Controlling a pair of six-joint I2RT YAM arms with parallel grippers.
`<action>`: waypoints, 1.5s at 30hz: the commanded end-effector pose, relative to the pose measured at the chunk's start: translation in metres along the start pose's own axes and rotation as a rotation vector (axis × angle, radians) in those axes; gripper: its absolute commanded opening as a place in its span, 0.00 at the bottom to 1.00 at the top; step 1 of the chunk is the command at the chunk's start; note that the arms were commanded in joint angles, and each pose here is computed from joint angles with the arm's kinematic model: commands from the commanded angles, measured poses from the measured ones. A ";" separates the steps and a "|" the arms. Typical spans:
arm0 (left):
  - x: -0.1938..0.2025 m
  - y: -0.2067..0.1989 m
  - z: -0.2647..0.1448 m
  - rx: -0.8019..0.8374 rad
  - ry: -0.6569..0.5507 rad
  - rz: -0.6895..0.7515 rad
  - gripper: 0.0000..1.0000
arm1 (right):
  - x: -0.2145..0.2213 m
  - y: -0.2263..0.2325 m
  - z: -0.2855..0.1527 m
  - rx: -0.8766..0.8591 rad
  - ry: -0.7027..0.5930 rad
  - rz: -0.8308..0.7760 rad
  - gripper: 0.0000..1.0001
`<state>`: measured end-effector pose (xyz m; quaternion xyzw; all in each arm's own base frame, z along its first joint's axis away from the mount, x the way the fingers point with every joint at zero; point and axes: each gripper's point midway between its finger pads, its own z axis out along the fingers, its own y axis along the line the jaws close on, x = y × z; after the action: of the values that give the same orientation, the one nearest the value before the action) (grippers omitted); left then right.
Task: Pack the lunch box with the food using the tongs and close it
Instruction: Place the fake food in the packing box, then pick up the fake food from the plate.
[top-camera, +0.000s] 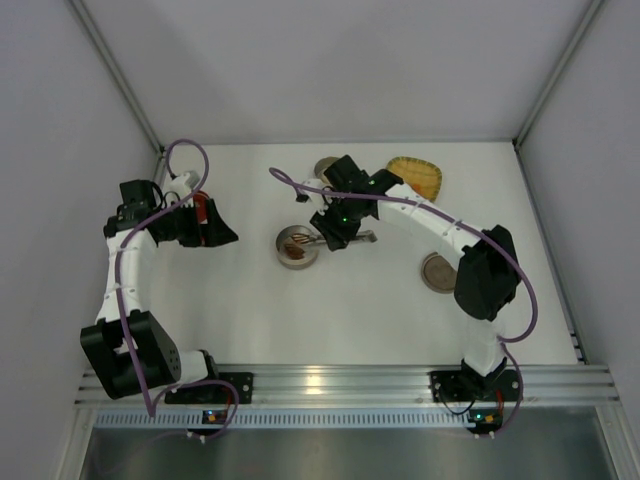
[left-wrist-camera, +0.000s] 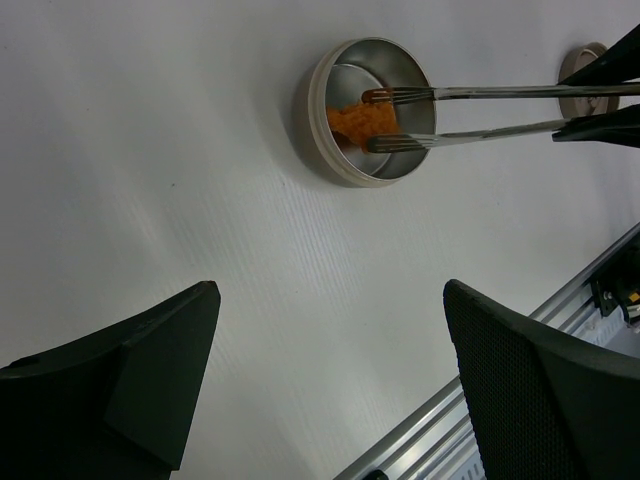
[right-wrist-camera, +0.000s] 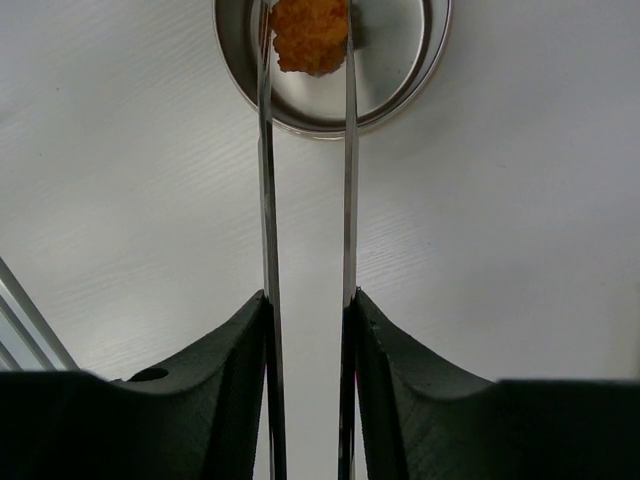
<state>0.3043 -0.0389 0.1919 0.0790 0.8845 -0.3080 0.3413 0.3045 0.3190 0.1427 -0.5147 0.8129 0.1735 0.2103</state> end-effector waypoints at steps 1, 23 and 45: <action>0.000 -0.004 -0.003 0.012 -0.016 0.030 0.98 | -0.033 0.009 -0.009 -0.008 -0.114 -0.038 0.37; -0.003 -0.009 -0.009 0.008 -0.026 0.050 0.98 | -0.044 -0.034 -0.110 0.080 -0.297 0.131 0.45; 0.000 -0.006 -0.005 0.008 -0.022 0.047 0.98 | 0.133 -0.211 -0.152 0.590 -0.042 0.589 0.41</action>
<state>0.3008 -0.0393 0.1939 0.0809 0.8843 -0.3048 0.3442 0.4077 0.0715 0.1930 -0.1908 0.9350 0.0275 0.2977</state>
